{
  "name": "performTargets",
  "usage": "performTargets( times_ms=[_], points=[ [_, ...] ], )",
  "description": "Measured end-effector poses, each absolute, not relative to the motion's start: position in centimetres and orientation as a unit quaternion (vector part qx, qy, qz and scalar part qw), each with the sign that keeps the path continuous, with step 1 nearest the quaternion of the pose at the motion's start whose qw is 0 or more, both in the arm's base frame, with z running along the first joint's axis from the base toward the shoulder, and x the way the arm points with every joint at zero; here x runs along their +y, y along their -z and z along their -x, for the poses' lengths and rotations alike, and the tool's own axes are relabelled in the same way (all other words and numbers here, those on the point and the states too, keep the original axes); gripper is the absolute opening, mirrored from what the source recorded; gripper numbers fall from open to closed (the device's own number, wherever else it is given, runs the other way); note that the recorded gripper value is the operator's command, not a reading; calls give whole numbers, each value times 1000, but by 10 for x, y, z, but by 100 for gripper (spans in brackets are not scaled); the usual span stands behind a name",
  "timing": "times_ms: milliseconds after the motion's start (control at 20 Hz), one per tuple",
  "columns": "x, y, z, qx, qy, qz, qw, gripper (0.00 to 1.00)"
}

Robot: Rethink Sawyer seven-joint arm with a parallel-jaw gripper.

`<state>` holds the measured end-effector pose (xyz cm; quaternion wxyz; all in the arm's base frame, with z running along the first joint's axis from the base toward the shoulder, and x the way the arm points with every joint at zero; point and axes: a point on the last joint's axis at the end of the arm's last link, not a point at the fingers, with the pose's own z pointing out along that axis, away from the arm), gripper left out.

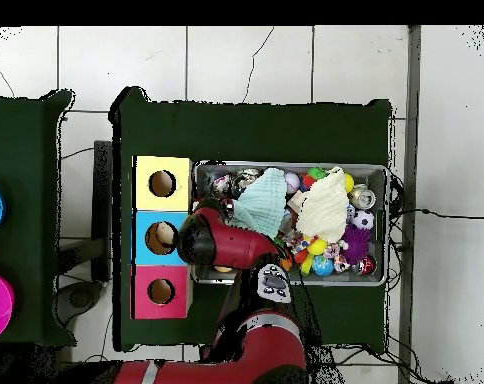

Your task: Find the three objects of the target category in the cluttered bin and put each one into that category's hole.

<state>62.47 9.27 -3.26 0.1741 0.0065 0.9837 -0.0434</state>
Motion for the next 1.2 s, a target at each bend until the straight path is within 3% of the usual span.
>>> performTargets(
  times_ms=[1200],
  points=[
    [99,7,-653,979,15,-44,198,100]
  ],
)
